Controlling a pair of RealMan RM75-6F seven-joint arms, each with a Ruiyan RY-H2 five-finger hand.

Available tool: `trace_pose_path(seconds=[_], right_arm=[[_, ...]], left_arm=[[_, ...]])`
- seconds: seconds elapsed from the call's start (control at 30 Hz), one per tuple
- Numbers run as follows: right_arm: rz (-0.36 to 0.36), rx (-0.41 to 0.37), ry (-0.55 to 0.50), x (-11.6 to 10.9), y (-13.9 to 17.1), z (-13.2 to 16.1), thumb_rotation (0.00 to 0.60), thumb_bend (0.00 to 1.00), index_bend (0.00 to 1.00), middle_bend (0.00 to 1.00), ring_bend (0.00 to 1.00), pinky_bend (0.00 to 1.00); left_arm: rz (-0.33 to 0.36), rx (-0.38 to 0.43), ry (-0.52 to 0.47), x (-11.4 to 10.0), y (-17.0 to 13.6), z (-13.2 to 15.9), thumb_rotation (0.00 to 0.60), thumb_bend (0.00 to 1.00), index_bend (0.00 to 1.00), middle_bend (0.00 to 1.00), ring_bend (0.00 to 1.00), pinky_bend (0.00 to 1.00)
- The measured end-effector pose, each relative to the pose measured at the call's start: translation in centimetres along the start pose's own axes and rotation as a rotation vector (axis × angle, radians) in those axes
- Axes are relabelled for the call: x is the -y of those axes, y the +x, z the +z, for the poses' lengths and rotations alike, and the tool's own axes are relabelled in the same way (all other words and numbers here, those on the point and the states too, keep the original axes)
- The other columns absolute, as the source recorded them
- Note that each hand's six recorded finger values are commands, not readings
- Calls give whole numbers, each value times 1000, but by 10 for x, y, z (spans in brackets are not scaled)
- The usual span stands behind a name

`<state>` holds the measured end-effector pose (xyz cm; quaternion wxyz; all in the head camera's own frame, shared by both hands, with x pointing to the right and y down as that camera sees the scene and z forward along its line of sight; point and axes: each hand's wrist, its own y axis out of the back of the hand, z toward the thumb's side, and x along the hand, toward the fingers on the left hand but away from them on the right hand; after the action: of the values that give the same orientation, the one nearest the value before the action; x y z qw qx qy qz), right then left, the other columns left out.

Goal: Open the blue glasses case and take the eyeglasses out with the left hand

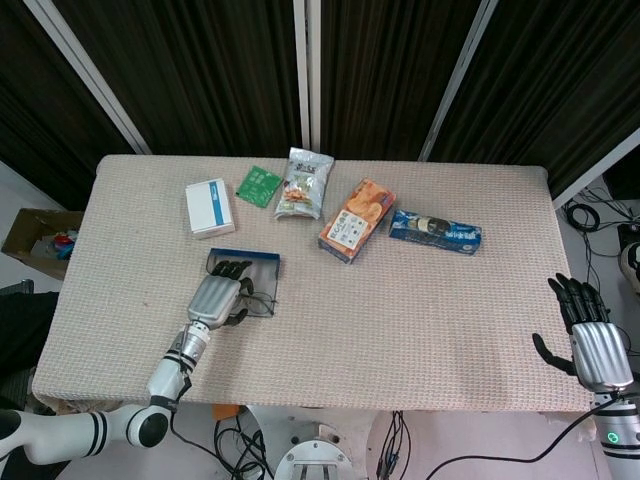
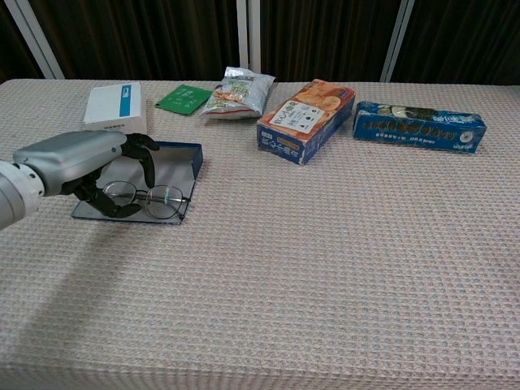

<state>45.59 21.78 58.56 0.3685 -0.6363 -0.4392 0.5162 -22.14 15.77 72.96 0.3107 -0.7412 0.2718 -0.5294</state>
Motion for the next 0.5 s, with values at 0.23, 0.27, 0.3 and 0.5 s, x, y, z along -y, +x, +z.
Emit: trace_pose_path(seconds=[0.23,0.27,0.3,0.5], right_arm=[[4,3,-3,2,0,-1,600,278,0,55,0,0],[5,2,-3,2,0,-1,600,278,0,55,0,0],[5,2,-4,2,0,-1,600,278,0,55,0,0],[5,3,-5,2,-1,-2,600,278,0,55,0,0]], left_arm=[[1,-18,-8,-2,6,-2,600,368,440,95,94,108],[0,-19,-7,-3,6,-3,600,375,442,95,94,107],[-1,-20,-6,-3,6,-3,600,378,444,95,94,108],[-15,-26,-3,1,8,-3,600,396,458,95,95,108]])
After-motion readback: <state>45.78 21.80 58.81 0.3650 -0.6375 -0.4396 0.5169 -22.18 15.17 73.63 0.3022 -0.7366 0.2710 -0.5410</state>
